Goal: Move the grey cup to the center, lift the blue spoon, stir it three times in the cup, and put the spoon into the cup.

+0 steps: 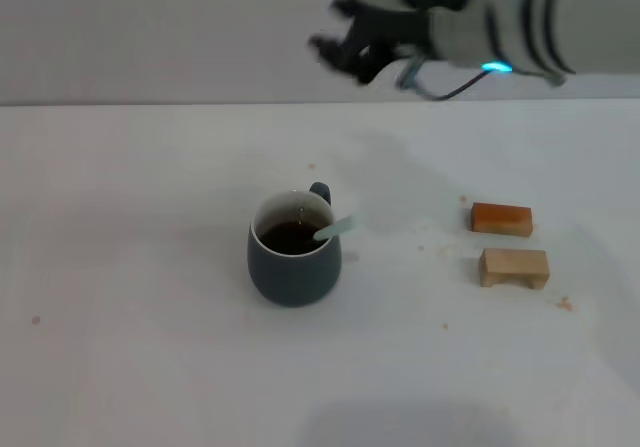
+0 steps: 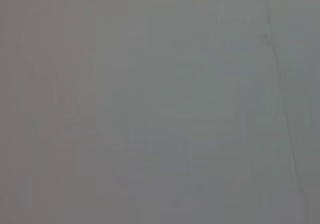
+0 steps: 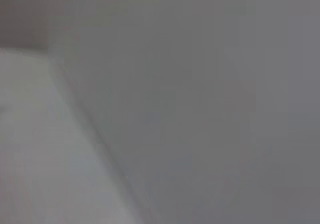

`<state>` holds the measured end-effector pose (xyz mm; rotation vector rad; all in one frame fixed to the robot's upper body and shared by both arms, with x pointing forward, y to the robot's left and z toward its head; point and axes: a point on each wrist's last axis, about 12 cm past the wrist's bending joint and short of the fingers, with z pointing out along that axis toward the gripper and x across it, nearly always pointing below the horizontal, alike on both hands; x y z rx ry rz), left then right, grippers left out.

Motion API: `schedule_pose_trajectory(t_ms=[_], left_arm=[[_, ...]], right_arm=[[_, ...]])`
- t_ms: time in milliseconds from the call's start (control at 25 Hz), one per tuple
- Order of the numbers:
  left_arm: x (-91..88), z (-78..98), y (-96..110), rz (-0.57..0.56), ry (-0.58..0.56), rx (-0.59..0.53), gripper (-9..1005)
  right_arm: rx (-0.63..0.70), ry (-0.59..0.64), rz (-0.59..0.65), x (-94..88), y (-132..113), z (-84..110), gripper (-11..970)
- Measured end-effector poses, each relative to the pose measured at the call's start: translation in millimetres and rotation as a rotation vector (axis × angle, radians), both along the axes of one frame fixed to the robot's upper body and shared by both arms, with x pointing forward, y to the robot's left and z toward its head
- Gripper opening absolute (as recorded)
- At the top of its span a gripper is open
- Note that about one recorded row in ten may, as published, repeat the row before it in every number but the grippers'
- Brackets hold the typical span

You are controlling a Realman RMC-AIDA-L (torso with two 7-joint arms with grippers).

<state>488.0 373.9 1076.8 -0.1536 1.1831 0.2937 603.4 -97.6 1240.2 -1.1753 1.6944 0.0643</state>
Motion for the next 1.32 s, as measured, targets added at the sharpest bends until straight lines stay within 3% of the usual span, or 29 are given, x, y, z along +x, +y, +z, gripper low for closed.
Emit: schedule_pose_trajectory(t_ms=[80, 120, 160, 200, 280, 320, 360, 400, 440, 520, 560, 680, 720, 840, 920, 1040, 1120, 1320], left_arm=[[1.7, -0.5, 0, -0.003, 0.004, 0.003, -2], [3.0, -1.4, -1, -0.005, 0.010, 0.007, -2], [3.0, -1.4, -1, -0.005, 0.010, 0.007, -2], [4.3, -2.1, -1, -0.008, 0.016, 0.011, -2], [4.5, -2.2, -1, -0.009, 0.018, 0.011, -2], [4.5, -2.2, -1, -0.009, 0.018, 0.011, -2], [5.7, -3.1, 0, -0.009, 0.030, 0.009, -2], [7.3, -3.4, 0, -0.009, 0.036, 0.008, -2], [7.3, -3.4, 0, -0.009, 0.036, 0.008, -2], [9.1, -4.0, 0, -0.009, 0.043, 0.008, -2], [9.1, -4.0, 0, -0.009, 0.043, 0.008, -2], [11.8, -4.7, -1, -0.012, 0.051, 0.012, -2], [12.7, -4.8, -1, -0.013, 0.053, 0.013, -2], [14.2, -4.2, -1, -0.014, 0.053, 0.016, -2], [15.5, -3.1, 1, -0.009, 0.053, 0.018, -2], [24.6, 1.3, 13, 0.034, 0.067, 0.000, -2], [28.2, 2.5, 16, 0.038, 0.075, -0.002, -2], [33.6, 4.0, 20, 0.040, 0.094, -0.002, -2]], right_arm=[[0.066, -0.089, -0.050, -2.8, -18, 0.6, 410], [0.122, -0.150, -0.118, -6.6, -40, -4.2, 409], [0.122, -0.150, -0.118, -6.6, -40, -4.2, 409], [0.179, -0.195, -0.194, -11.3, -63, -11.7, 409], [0.217, -0.221, -0.240, -14.6, -76, -16.8, 409], [0.286, -0.262, -0.345, -24.1, -104, -33.5, 409], [0.286, -0.262, -0.345, -24.1, -104, -33.5, 409], [0.343, -0.321, -0.445, -33.8, -129, -48.3, 409], [0.343, -0.321, -0.445, -33.8, -129, -48.3, 409], [0.398, -0.399, -0.592, -51.7, -162, -75.9, 409], [0.398, -0.399, -0.592, -51.7, -162, -75.9, 409], [0.445, -0.475, -0.718, -73.4, -186, -104.2, 409], [0.461, -0.521, -0.793, -89.2, -202, -121.7, 410], [0.500, -0.545, -0.857, -104.6, -215, -133.4, 410], [0.552, -0.566, -0.971, -130.8, -240, -149.2, 410], [0.561, -0.587, -1.047, -144.3, -255, -156.0, 410], [0.574, -0.618, -1.182, -164.2, -277, -164.8, 410], [0.551, -0.634, -1.279, -178.8, -292, -175.1, 409]])
